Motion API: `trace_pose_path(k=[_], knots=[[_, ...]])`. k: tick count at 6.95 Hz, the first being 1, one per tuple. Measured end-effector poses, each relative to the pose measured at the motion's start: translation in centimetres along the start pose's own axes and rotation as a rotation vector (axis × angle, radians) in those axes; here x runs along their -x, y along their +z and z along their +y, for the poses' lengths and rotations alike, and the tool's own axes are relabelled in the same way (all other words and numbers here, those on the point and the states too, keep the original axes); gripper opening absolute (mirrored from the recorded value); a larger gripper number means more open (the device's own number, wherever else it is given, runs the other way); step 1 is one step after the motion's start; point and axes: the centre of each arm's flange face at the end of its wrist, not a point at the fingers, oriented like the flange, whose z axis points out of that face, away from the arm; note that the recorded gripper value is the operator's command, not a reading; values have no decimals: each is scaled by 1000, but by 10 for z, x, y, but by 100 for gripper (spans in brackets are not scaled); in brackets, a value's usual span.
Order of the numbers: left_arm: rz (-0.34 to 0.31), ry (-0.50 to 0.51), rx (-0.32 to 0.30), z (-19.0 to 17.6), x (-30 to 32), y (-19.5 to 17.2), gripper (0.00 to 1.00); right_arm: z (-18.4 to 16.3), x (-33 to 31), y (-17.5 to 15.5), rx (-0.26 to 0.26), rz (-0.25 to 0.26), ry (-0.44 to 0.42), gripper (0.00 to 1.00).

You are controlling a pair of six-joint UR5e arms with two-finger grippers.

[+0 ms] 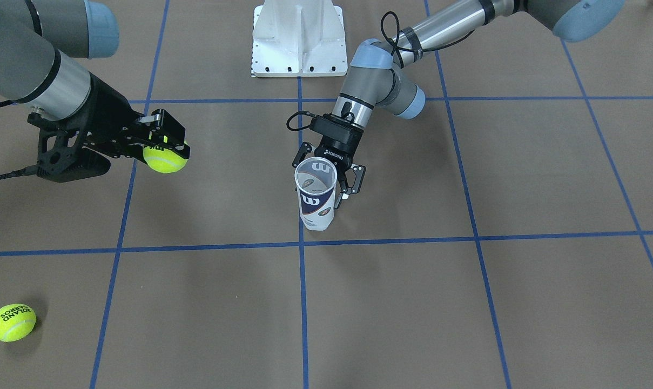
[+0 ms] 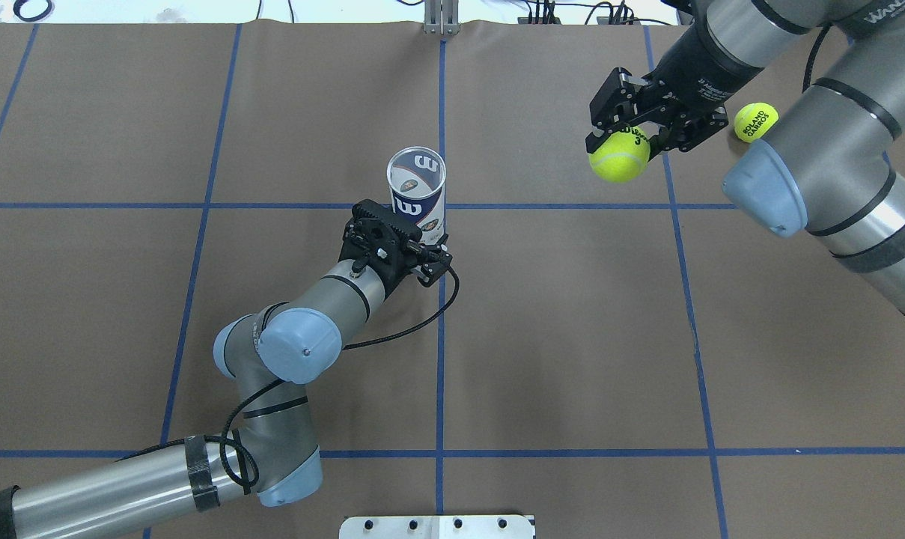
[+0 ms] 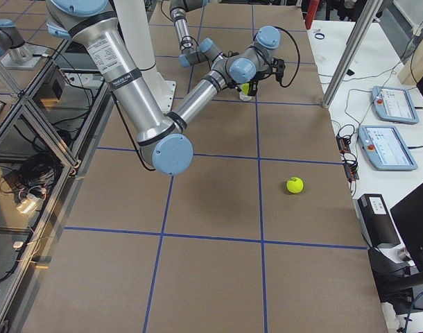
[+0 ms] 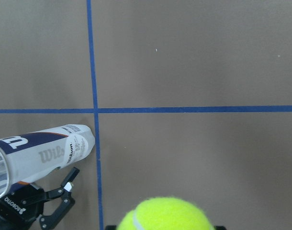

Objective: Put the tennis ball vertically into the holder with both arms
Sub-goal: 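Carry the Wilson ball with the right gripper toward the tube held by the left gripper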

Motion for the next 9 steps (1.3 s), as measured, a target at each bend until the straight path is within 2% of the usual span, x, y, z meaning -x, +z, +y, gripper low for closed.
trace_pose_path(k=[3, 9], knots=[[-10, 3, 1, -3, -1, 9, 97, 6, 21, -1, 3, -17, -2, 0], [-24, -1, -10, -10, 9, 14, 88, 19, 72, -8, 3, -59, -5, 0]])
